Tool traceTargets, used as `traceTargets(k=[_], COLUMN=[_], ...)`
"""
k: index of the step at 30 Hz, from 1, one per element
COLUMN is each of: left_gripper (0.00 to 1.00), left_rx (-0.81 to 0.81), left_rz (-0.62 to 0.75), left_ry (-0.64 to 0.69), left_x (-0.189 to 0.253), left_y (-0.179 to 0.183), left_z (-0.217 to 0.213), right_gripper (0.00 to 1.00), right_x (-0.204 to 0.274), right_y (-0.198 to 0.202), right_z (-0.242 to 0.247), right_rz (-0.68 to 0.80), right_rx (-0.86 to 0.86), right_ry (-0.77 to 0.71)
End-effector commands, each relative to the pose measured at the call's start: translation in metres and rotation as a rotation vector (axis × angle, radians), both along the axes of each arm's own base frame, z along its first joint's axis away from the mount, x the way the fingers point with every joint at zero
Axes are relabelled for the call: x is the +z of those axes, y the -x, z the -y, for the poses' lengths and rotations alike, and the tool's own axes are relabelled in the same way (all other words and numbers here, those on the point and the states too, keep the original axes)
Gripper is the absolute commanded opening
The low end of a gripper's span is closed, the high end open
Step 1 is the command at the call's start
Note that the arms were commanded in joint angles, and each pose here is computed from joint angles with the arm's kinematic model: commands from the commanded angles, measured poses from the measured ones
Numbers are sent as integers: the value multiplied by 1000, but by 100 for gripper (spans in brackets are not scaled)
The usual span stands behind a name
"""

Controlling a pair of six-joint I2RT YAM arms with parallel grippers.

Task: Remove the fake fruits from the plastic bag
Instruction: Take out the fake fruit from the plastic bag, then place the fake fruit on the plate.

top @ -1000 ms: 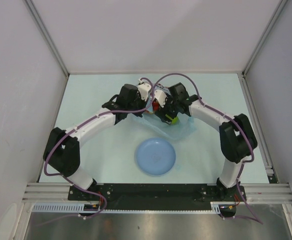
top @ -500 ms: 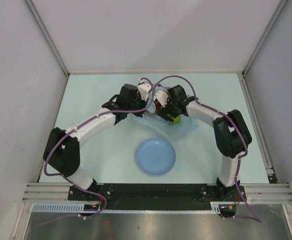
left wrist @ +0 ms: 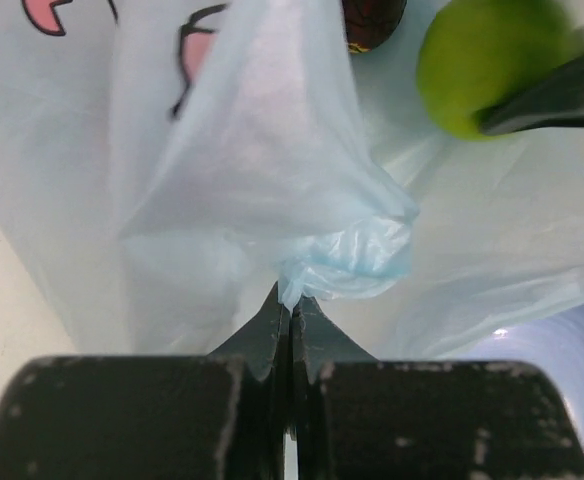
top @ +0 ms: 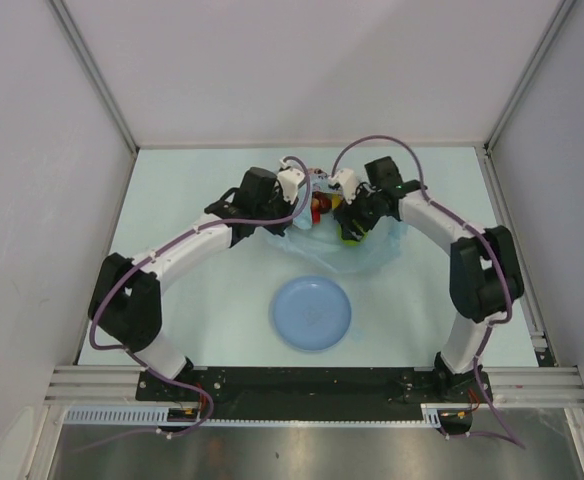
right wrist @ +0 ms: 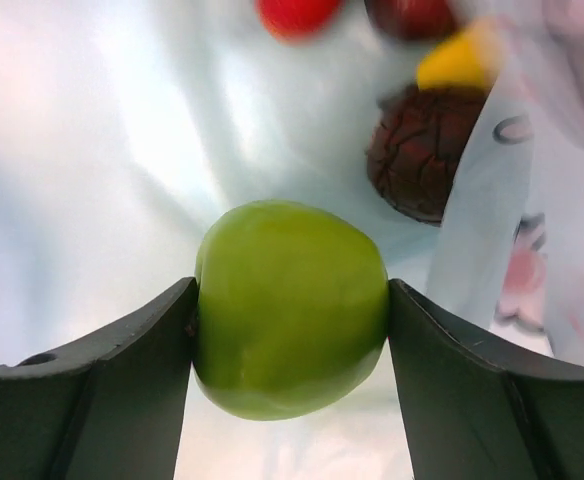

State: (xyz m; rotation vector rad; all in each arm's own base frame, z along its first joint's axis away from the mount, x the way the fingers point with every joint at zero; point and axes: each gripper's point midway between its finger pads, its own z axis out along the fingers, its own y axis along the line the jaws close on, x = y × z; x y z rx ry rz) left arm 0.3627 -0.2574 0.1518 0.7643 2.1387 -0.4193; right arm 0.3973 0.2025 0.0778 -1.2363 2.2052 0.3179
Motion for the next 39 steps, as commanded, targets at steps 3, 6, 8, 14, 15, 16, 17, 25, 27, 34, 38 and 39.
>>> traceTargets(k=[3,6,8,14,15,16,17,25,27,34,38,39], left_gripper=[0,0,0,1,0,0,0,0,0,0,0,0], left_rx=[-16,8,16,18,18,27,23,31,29,91,113,113], left_rz=[-2,-8,-4,9,10,17,13,-16,-37,-122,-124,-130], left_ry=[-33,-18,8,41,44,63,67,98,96,146,152,155], left_x=[-1,-3,-1,11,12,19,17,5,-3,-16,-16,-17], left_y=[-13,-13,-9,1,3,5,9,20,24,24,19,19], left_z=[2,0,0,-4,-4,-5,-6,-12,-14,-26,-33,-33], right_gripper=[51,51,51,50,51,53,54,55,55,54,55,56], right_x=[145,161,165,134,131,127,126,81,74,29,11,9], right_y=[51,90,112,181,189,204,208,230,242,246,238,234], right_z=[-40,-60,-69,-99,-102,-108,-110,-133,-144,-159,-170,-171], right_rz=[-2,-89,-144,-381,-403,-436,-452,-635,-652,-766,-805,-807], right_rx=[158,208,227,276,281,308,307,296,333,312,254,245], right_ry=[-486,-535,-543,-579,-576,-565,-563,-539,-535,-493,-499,-508])
